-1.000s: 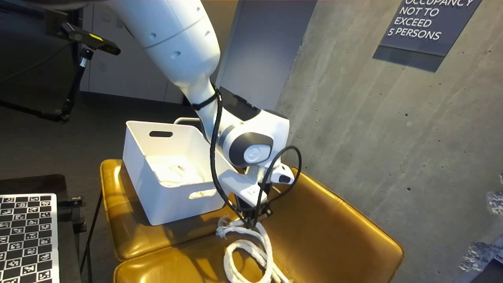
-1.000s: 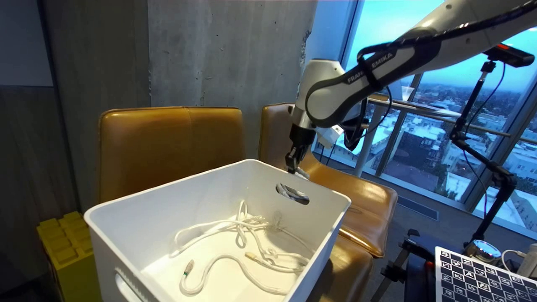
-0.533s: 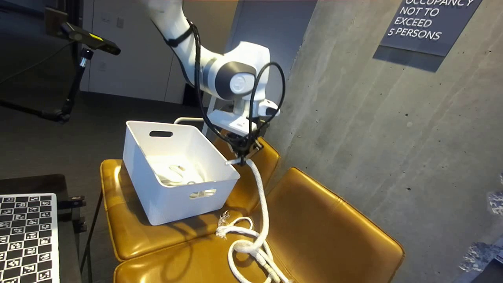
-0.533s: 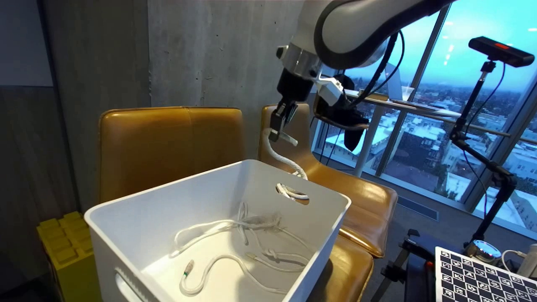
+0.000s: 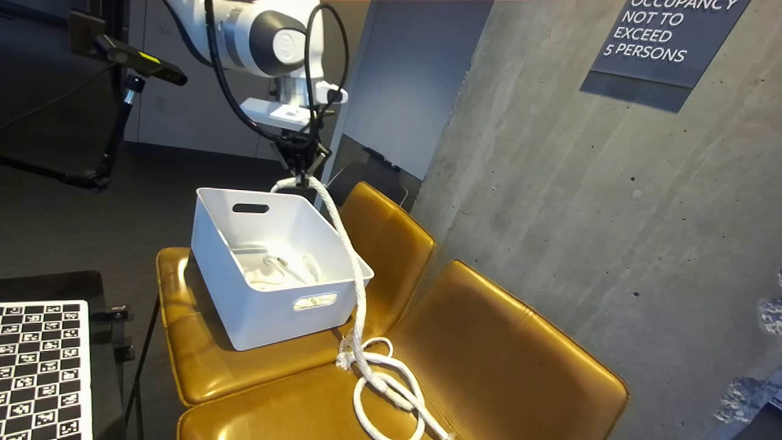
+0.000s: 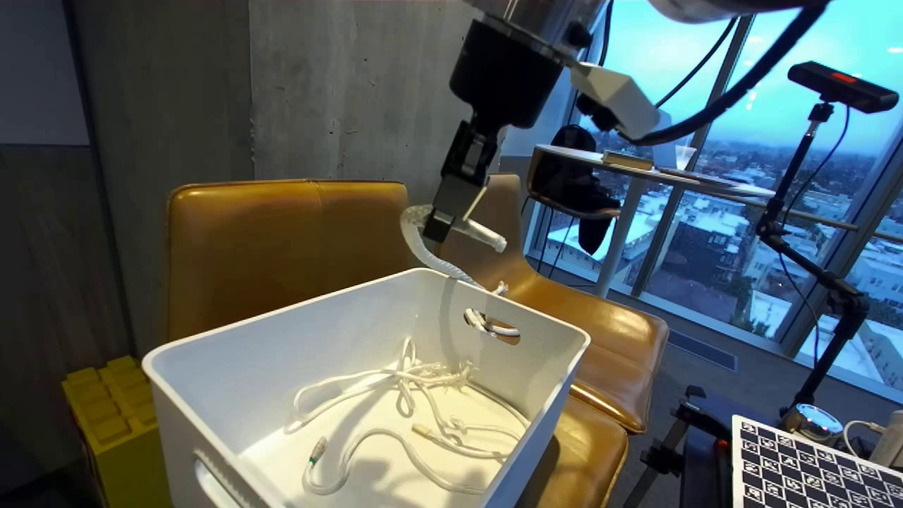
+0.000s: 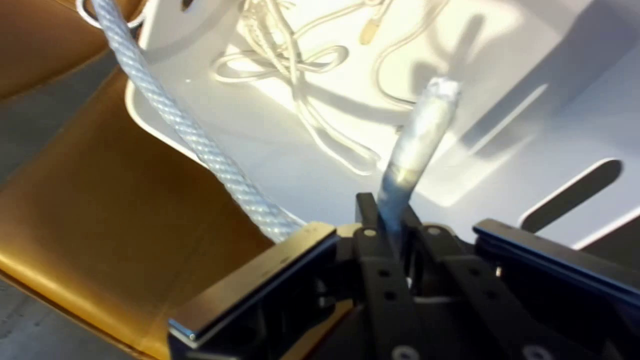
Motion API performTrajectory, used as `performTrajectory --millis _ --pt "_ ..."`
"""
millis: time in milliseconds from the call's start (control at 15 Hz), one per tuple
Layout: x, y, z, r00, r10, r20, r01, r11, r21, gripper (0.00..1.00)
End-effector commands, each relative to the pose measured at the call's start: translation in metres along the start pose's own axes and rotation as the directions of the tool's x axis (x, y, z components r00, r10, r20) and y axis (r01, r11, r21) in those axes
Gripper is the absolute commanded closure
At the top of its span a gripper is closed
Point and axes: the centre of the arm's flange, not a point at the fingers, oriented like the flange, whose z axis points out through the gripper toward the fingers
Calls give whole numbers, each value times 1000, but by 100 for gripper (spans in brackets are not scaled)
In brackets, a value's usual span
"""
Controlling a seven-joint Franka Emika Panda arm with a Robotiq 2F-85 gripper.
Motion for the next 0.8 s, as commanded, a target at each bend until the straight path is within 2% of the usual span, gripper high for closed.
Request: performTrajectory --millis 0,200,400,533,733 --pt "-22 -92 -36 997 -73 -23 73 997 -17 98" --pt "-36 -170 -56 991 -131 -32 131 991 -15 98" --pt "-48 -213 -60 985 -169 -36 168 986 -16 98" --pt "-41 -215 -58 984 -172 -37 171 985 -24 98" --pt "-4 -174 -61 992 -119 -49 117 992 -40 98"
